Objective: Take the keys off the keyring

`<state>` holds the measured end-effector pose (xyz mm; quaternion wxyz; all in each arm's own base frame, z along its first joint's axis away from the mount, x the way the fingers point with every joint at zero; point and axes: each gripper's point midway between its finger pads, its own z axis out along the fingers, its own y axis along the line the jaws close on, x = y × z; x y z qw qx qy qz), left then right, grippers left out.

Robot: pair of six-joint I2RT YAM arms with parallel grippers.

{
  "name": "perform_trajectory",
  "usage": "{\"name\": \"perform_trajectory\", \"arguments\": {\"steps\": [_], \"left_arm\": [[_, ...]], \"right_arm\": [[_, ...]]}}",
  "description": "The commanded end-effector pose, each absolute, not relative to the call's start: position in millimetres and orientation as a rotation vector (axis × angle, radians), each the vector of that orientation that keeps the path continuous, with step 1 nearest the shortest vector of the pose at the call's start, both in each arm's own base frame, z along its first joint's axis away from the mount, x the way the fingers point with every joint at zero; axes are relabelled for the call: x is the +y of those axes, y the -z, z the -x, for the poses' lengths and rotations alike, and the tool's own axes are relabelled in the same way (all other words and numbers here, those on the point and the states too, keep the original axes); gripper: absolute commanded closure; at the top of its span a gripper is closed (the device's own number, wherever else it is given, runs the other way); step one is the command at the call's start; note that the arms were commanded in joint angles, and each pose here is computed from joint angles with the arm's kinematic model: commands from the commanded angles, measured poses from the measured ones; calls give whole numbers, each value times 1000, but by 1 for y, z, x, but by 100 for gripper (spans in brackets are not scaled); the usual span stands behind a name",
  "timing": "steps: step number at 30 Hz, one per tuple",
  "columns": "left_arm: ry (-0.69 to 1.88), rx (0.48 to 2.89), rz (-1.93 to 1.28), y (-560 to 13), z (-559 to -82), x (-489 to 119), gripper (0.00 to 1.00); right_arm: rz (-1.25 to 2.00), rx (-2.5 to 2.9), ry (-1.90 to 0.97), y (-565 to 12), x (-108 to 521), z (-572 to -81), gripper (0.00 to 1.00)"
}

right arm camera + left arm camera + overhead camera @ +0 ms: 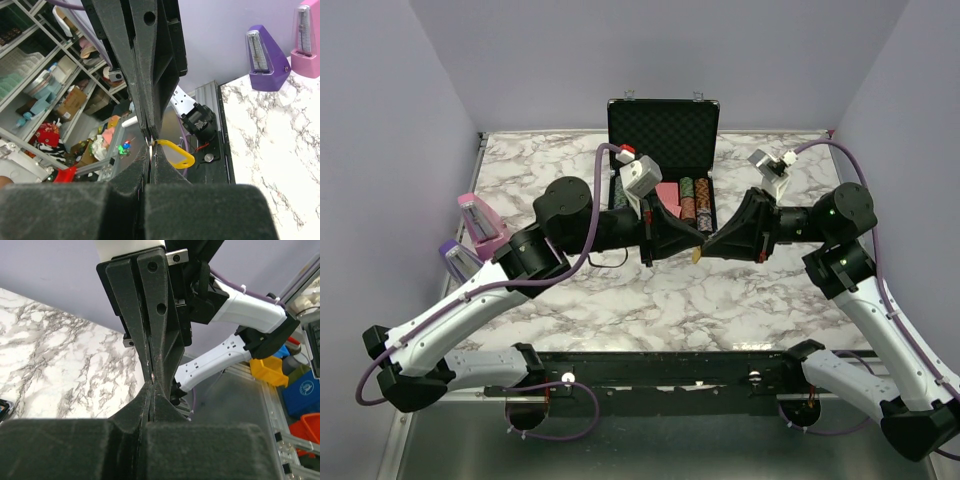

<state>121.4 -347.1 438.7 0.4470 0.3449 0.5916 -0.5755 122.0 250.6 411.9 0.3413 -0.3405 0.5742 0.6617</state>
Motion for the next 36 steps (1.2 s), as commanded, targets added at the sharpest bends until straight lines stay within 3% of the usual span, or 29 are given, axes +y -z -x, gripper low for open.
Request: {"name": "perform_trajectory", "arguments": {"steps": [1,21,25,30,36], "left_arm": [[1436,1521,-1025,-419,-106,-352,100],[1444,1565,-1145,-412,-101,-352,100],[1447,1558,-1103,-420,-104,-350,73],[1402,1560,-970,-436,-116,-342,48],[1384,1534,-755,-447,-127,-324,47]], "right_arm": [[914,1478,-1735,-411,253,-117,99],[947,1484,-1742,-408,256,-111,99],[947,1493,-1741,-406,257,-111,99],[942,1502,-1740,-405,259,-113,99],[933,1499,-1733,-406,261,-115,99]]}}
